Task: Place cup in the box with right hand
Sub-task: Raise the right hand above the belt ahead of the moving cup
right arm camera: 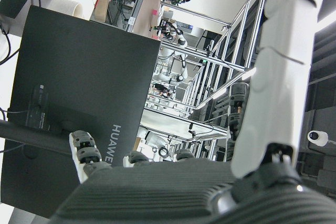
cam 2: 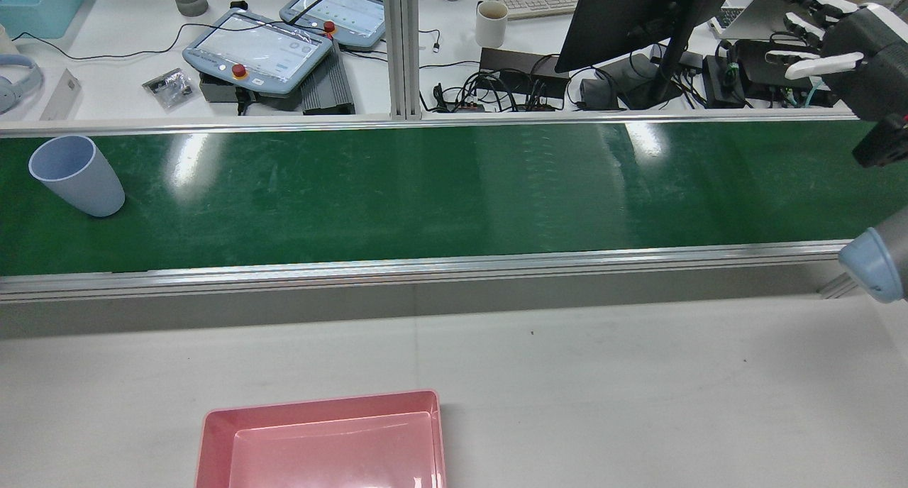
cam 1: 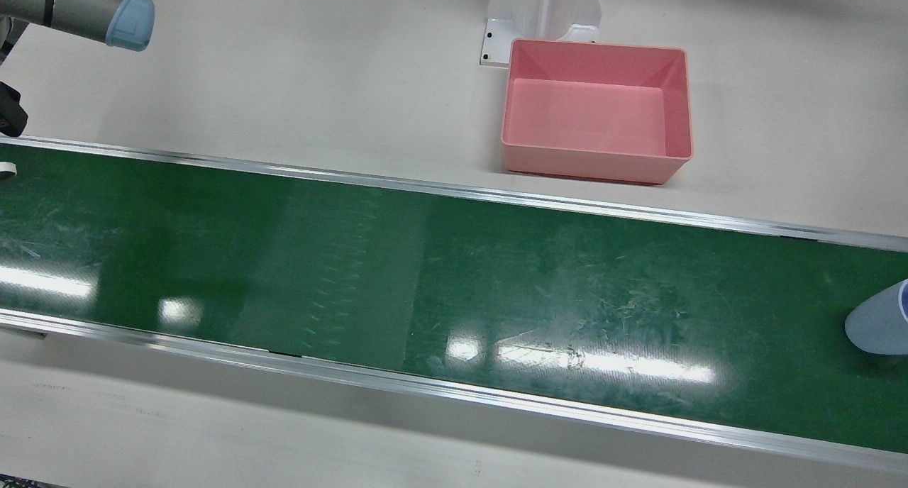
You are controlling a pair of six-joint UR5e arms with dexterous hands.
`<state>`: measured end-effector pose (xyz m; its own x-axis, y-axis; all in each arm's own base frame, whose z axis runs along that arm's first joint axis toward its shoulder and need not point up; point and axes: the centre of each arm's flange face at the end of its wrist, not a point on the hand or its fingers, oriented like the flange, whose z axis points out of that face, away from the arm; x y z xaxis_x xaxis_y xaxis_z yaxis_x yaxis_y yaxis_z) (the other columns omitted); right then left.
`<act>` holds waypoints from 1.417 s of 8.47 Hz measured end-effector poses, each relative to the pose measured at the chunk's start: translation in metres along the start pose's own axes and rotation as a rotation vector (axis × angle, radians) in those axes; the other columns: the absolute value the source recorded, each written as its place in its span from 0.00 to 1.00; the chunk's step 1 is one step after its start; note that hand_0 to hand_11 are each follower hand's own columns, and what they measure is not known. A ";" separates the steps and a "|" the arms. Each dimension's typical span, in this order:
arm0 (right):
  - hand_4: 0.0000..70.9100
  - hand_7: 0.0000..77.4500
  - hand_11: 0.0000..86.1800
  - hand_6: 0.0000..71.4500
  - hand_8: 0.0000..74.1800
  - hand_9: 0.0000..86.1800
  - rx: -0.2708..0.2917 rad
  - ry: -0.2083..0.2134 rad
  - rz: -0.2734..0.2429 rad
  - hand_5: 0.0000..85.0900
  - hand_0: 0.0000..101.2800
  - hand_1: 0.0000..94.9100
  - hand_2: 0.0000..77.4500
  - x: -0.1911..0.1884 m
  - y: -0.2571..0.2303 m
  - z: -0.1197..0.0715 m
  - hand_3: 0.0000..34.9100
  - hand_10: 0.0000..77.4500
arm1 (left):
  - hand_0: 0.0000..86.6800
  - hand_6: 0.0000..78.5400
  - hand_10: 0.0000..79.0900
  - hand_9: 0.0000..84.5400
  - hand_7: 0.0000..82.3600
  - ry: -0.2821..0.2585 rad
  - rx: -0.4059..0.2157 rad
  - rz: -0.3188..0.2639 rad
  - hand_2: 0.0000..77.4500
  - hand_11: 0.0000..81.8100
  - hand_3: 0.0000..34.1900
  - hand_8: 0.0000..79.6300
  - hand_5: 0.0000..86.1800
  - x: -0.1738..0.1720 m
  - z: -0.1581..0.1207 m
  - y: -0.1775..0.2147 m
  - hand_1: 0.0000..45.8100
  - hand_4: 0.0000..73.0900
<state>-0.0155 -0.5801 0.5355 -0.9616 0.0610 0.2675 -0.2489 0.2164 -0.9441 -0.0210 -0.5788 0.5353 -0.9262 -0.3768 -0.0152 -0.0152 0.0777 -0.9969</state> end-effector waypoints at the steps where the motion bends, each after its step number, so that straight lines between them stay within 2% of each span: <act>1: 0.20 0.03 0.14 0.01 0.01 0.01 -0.003 -0.001 0.000 0.08 0.58 0.18 0.01 0.002 0.002 0.001 0.87 0.09 | 0.00 0.00 0.00 0.00 0.00 0.000 0.000 0.000 0.01 0.00 0.00 0.00 0.00 0.000 0.000 0.000 0.01 0.00; 2: 0.17 0.03 0.14 0.01 0.01 0.01 -0.006 -0.001 0.000 0.07 0.55 0.13 0.01 0.003 0.003 0.002 0.85 0.09 | 0.00 0.00 0.00 0.00 0.00 0.000 0.000 0.000 0.00 0.00 0.00 0.00 0.00 0.000 0.000 0.000 0.01 0.00; 3: 0.27 0.03 0.11 0.01 0.01 0.01 -0.006 -0.006 0.000 0.05 0.53 0.10 0.01 0.002 0.004 0.002 0.85 0.08 | 0.00 0.00 0.00 0.00 0.00 0.000 0.000 0.000 0.00 0.00 0.00 0.00 0.00 0.000 0.000 0.000 0.01 0.00; 4: 0.28 0.03 0.11 0.01 0.01 0.01 -0.005 -0.015 0.001 0.05 0.53 0.10 0.01 0.002 0.005 0.003 0.85 0.08 | 0.00 0.00 0.00 0.00 0.00 0.000 0.000 0.000 0.01 0.00 0.00 0.00 0.00 0.000 0.000 0.000 0.01 0.00; 5: 0.43 0.03 0.13 0.00 0.01 0.01 -0.006 -0.023 0.001 0.04 0.53 0.10 0.01 0.002 0.006 0.005 0.85 0.08 | 0.00 0.00 0.00 0.00 0.00 0.000 0.000 0.000 0.01 0.00 0.00 0.00 0.00 0.000 0.000 0.000 0.01 0.00; 6: 0.58 0.03 0.15 0.07 0.07 0.05 -0.011 -0.028 0.001 0.04 0.53 0.10 0.01 0.001 0.009 0.007 0.80 0.11 | 0.00 0.00 0.00 0.00 0.00 0.000 0.000 0.000 0.00 0.00 0.00 0.00 0.00 0.000 0.000 0.000 0.01 0.00; 7: 0.68 0.23 0.17 0.13 0.10 0.19 -0.014 -0.031 0.001 0.03 0.54 0.10 0.01 0.001 0.010 0.009 0.70 0.13 | 0.00 0.00 0.00 0.00 0.00 0.000 0.000 0.000 0.00 0.00 0.00 0.00 0.00 0.000 0.000 0.000 0.01 0.00; 8: 0.71 0.44 0.17 0.13 0.10 0.16 -0.015 -0.032 -0.001 0.03 0.51 0.05 0.01 0.001 0.011 0.010 0.57 0.13 | 0.00 0.00 0.00 0.00 0.00 0.000 0.000 0.000 0.01 0.00 0.00 0.00 0.00 0.000 0.000 0.000 0.01 0.00; 9: 0.67 0.32 0.17 0.10 0.16 0.01 -0.013 -0.035 -0.003 0.03 0.39 0.00 0.01 0.001 0.010 0.010 0.50 0.13 | 0.00 0.00 0.00 0.00 0.00 0.000 0.000 0.000 0.01 0.00 0.00 0.00 0.00 0.000 0.000 0.000 0.01 0.00; 10: 0.54 0.46 0.29 0.22 0.32 0.11 -0.011 -0.037 -0.005 0.11 0.31 0.01 0.01 0.002 0.009 0.011 0.37 0.28 | 0.00 0.00 0.00 0.00 0.00 0.000 -0.001 0.000 0.01 0.00 0.00 0.00 0.00 0.000 0.000 0.000 0.01 0.00; 11: 0.37 0.58 0.42 0.36 0.47 0.25 -0.015 -0.039 -0.003 0.12 0.38 0.01 0.01 0.002 0.011 0.013 0.26 0.42 | 0.00 0.00 0.00 0.00 0.00 0.000 0.000 0.000 0.01 0.00 0.00 0.00 0.00 0.000 0.000 0.000 0.01 0.00; 12: 0.09 0.87 0.64 0.59 0.72 0.49 -0.020 -0.040 0.000 0.19 0.21 0.01 0.01 0.002 0.014 0.015 0.00 0.67 | 0.00 0.00 0.00 0.00 0.00 0.000 0.000 0.000 0.00 0.00 0.00 0.00 0.00 0.000 0.000 0.000 0.01 0.00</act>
<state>-0.0230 -0.5916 0.5200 -0.9657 0.0218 0.2589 -0.2467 0.2354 -0.9401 -0.0210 -0.5788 0.5351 -0.9262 -0.3768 -0.0153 -0.0153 0.0781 -0.9968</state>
